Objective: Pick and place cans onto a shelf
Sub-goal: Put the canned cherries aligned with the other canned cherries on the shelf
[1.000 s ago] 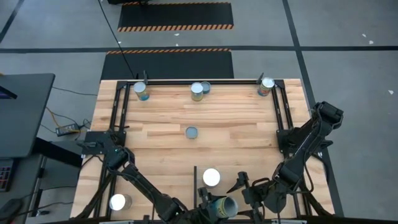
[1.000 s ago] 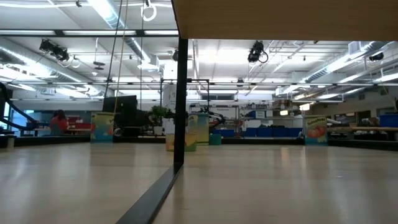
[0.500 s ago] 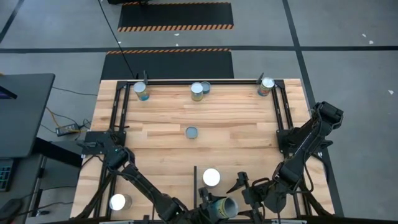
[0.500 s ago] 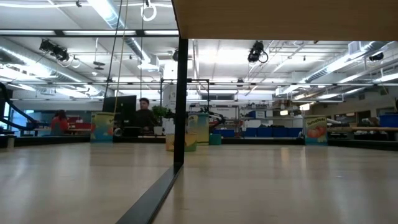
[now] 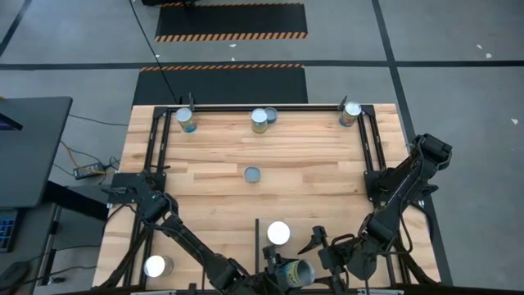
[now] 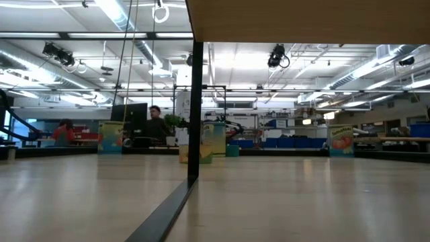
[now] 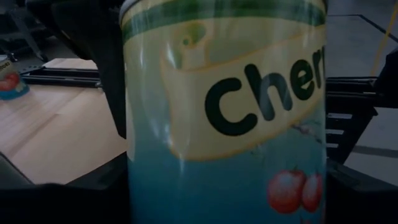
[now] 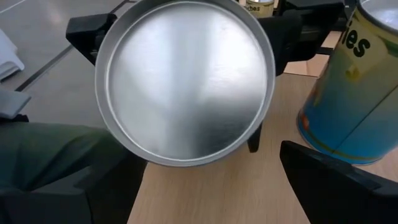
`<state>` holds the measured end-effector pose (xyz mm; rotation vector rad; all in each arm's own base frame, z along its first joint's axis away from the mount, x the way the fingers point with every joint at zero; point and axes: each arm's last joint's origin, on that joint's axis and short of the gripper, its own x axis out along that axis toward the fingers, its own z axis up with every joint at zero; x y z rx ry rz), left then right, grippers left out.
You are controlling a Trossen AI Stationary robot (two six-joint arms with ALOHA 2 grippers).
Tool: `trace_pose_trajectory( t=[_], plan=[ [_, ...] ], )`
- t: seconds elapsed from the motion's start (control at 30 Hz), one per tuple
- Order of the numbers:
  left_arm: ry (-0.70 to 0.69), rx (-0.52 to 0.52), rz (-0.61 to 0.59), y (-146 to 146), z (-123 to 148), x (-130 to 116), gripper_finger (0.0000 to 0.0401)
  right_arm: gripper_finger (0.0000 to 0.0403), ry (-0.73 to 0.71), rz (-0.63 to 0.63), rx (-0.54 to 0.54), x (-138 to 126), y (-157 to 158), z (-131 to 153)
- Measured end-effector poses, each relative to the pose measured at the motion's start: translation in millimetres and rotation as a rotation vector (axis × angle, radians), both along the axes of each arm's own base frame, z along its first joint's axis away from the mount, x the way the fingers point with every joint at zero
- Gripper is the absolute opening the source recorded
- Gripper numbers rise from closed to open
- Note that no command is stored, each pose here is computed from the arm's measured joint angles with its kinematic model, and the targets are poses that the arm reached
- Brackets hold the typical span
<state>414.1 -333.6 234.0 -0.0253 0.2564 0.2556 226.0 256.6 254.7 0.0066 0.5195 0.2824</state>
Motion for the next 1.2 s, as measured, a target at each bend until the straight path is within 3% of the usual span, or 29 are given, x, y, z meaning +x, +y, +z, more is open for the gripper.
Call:
trace_pose_trajectory(
  t=[0.3, 0.87, 1.2],
  plan=[
    [-0.007, -0.002, 0.007, 0, 1, 1, 0.0352, 0.0377, 0.000, -0.001, 0.000, 0, 0, 0],
    [-0.017, 0.025, 0.007, -3, 9, -6, 0.0357, 0.0375, -0.013, 0.005, 0.001, 0, -1, 3],
    [-0.018, 0.038, 0.001, -3, 10, -6, 0.0357, 0.0324, -0.033, 0.044, 0.007, 2, 2, 15]
  ],
)
